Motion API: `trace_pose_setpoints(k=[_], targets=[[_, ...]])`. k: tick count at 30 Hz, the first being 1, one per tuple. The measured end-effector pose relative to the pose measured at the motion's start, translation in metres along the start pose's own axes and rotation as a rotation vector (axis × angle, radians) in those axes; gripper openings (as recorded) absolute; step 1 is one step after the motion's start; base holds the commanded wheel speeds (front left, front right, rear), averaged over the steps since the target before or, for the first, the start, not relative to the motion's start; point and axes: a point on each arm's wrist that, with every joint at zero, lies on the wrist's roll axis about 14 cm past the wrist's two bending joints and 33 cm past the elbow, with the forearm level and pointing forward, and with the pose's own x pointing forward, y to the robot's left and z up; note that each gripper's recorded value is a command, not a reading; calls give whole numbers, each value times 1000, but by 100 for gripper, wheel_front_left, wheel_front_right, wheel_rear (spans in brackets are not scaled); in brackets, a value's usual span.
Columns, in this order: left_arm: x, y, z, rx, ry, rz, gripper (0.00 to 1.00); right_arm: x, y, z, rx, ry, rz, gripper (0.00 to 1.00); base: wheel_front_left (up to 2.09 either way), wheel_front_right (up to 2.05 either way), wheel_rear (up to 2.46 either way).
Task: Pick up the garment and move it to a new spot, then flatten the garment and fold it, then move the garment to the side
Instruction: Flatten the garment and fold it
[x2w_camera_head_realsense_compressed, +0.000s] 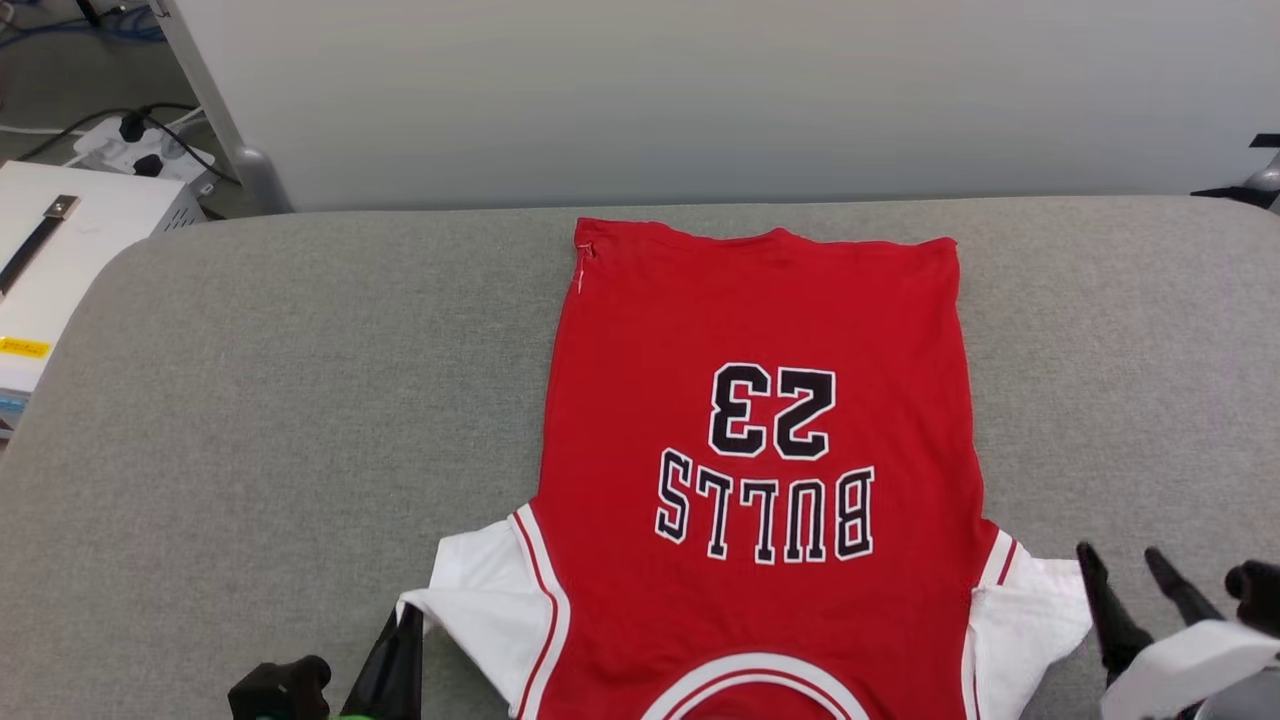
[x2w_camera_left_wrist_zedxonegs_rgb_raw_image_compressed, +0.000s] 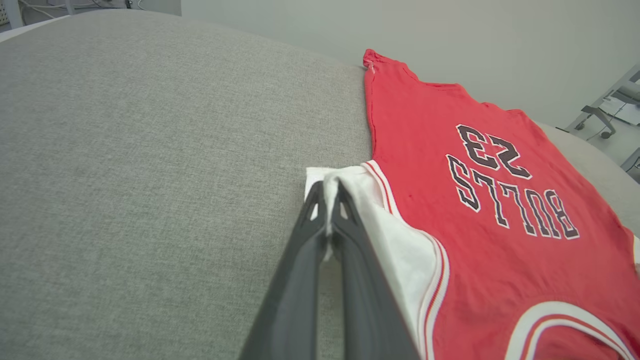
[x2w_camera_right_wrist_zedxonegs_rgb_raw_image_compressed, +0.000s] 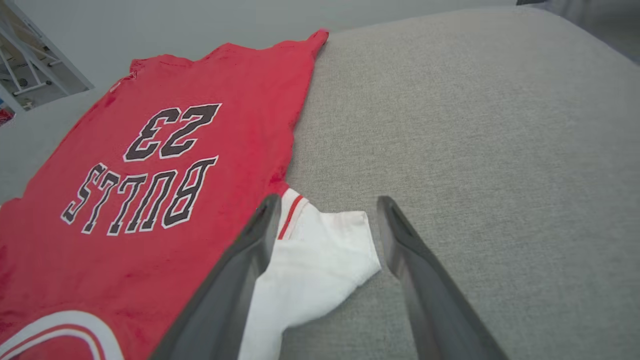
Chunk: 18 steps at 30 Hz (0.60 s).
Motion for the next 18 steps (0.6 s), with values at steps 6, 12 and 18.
trace_pose_setpoints(k=[6,12,18], targets=[[18,-10,19,0,-64,-24,0,50,0,62,23,-142,-13,100,0,0,0],[39,-21,30,4,-103,-53,0,128,-1,89,-6,-34,-8,100,0,0,0],[49,-24,37,1,-127,-64,0,184,2,98,-54,114,-6,100,0,0,0]])
